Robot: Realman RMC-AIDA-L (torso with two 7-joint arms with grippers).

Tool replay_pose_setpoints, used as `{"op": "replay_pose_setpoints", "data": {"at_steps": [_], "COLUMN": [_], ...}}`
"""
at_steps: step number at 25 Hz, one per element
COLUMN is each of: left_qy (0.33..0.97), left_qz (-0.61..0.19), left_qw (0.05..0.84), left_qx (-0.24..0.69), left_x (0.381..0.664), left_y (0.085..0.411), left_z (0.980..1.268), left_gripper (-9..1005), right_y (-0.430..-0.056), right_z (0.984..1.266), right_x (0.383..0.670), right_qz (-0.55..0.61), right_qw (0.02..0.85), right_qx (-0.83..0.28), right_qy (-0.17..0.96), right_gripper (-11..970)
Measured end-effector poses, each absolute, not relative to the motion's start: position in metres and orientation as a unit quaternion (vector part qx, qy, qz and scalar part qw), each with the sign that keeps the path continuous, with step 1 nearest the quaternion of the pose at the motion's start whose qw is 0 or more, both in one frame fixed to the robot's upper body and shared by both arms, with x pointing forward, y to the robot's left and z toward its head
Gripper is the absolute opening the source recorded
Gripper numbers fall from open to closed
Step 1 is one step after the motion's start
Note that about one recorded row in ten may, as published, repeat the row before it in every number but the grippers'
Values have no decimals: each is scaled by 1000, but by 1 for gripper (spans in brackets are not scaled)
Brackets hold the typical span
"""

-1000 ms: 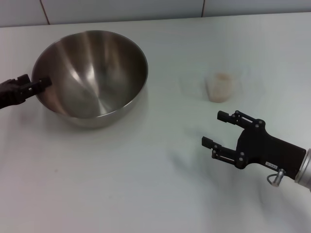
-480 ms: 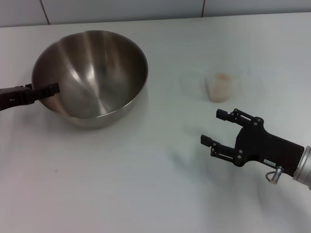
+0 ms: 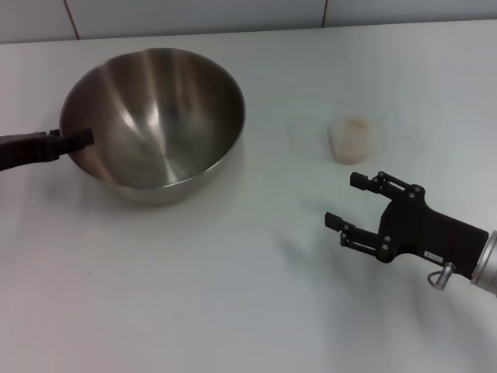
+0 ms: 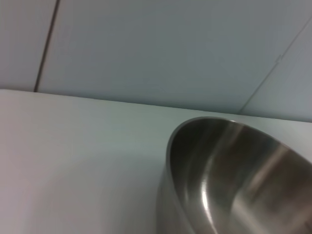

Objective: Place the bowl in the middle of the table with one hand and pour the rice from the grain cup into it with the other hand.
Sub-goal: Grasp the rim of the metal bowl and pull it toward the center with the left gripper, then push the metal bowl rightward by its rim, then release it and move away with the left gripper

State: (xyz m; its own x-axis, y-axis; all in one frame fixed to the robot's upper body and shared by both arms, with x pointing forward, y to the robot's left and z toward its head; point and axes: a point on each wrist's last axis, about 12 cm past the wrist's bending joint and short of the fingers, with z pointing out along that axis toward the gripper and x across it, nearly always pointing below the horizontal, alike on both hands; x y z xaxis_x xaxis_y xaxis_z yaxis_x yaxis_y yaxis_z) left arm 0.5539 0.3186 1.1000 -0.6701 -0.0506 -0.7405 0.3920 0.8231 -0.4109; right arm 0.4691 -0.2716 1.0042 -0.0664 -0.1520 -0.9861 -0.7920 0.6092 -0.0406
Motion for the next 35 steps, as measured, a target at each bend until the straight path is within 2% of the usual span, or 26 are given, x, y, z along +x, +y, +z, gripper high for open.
{"op": "replay_pose_setpoints", "data": {"at_steps": [7, 15, 26, 35], "left_qy": [875, 879, 877, 875], "left_qz": [-278, -271, -265, -262], "left_qw": [384, 378, 389, 394], "left_qx": [96, 100, 101, 104], "left_x": [558, 562, 566, 569], "left_y": [314, 309, 308, 309], "left_z": [1103, 1104, 1108, 1112], "left_gripper": [362, 190, 36, 36], "right_y": [-273, -274, -275, -275], "right_z": [1004, 1005, 1008, 1009], "right_x": [470, 471, 476, 479], "right_qz": [266, 256, 253, 250], "right_qw": [590, 597, 606, 608], "right_qx": [-347, -349, -342, -337], "right_qy": [679, 675, 672, 674], "right_gripper": [762, 762, 761, 762]}}
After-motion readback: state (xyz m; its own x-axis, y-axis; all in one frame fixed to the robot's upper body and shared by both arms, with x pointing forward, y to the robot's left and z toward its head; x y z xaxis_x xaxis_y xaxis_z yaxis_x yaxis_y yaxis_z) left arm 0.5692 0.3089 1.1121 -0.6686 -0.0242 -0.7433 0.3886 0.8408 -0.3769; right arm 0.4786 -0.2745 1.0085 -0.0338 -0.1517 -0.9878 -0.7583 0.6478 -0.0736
